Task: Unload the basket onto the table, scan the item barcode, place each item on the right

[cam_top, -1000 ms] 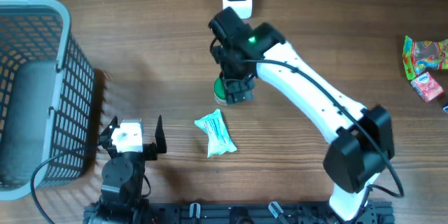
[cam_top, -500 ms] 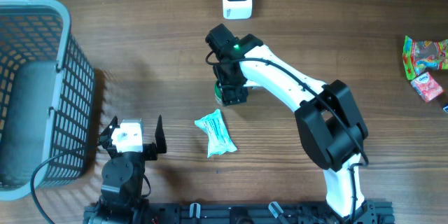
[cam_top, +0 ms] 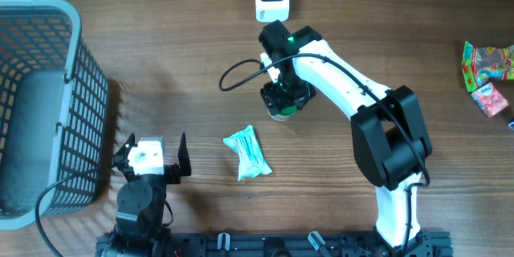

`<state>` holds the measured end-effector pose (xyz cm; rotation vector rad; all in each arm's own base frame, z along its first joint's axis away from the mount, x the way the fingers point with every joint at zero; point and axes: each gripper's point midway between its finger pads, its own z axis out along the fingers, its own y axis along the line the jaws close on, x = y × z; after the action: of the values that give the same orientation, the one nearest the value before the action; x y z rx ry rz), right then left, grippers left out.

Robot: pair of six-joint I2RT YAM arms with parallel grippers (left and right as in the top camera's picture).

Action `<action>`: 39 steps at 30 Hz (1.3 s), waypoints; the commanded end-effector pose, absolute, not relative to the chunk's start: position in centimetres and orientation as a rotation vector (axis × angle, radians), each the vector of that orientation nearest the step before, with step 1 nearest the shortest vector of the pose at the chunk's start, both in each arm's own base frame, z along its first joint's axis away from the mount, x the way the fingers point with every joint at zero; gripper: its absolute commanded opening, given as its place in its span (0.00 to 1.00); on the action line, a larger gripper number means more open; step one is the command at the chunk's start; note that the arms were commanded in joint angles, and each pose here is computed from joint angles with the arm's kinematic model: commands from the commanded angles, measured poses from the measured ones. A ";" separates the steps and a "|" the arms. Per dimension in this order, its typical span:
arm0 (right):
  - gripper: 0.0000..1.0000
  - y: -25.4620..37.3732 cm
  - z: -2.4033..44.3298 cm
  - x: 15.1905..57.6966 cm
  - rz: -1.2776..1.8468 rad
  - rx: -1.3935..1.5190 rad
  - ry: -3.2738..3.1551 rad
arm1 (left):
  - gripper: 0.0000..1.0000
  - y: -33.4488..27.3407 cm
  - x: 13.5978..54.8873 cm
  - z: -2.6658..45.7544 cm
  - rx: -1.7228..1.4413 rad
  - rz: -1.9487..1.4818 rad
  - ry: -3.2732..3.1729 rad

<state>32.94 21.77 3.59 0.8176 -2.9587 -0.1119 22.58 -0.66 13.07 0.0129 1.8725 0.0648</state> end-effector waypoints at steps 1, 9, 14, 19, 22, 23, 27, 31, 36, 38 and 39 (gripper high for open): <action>1.00 22.0 8.1 34.4 -0.078 0.843 -3.041 | 1.00 -0.7 22.6 13.2 0.004 0.059 1.865; 1.00 22.5 13.4 36.5 -0.110 -0.101 -3.229 | 1.00 -0.7 22.6 13.2 0.003 0.059 1.865; 1.00 21.2 8.6 34.4 -0.014 0.002 -3.141 | 1.00 -0.7 22.6 13.2 0.003 0.059 1.865; 1.00 22.0 3.9 33.6 -0.106 0.008 -3.120 | 1.00 -0.7 22.6 13.2 0.003 0.059 1.865; 1.00 22.9 1.6 32.8 -0.216 0.083 -3.097 | 1.00 -0.7 22.6 13.2 0.003 0.059 1.865; 1.00 22.8 1.1 32.6 -0.216 0.083 -3.097 | 1.00 -0.7 22.6 13.2 0.003 0.059 1.865; 0.75 22.5 0.8 32.5 -0.197 0.081 -3.099 | 1.00 -0.7 22.6 13.2 0.003 0.059 1.865; 0.68 22.6 0.9 32.3 -0.213 0.080 -3.084 | 1.00 -0.7 22.6 13.2 0.003 0.059 1.865; 0.63 26.1 5.7 31.5 -0.564 0.199 -2.921 | 1.00 -0.7 22.6 13.2 0.003 0.059 1.865; 0.65 27.9 9.1 31.0 -0.751 0.188 -2.817 | 1.00 -0.7 22.6 13.2 0.003 0.059 1.865; 0.65 28.9 10.8 30.4 -0.854 0.201 -2.750 | 1.00 -0.7 22.6 13.2 0.003 0.059 1.865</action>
<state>30.76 25.32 6.12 0.1385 -2.8927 -0.5008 22.58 -0.66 13.08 0.0132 1.8722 0.0650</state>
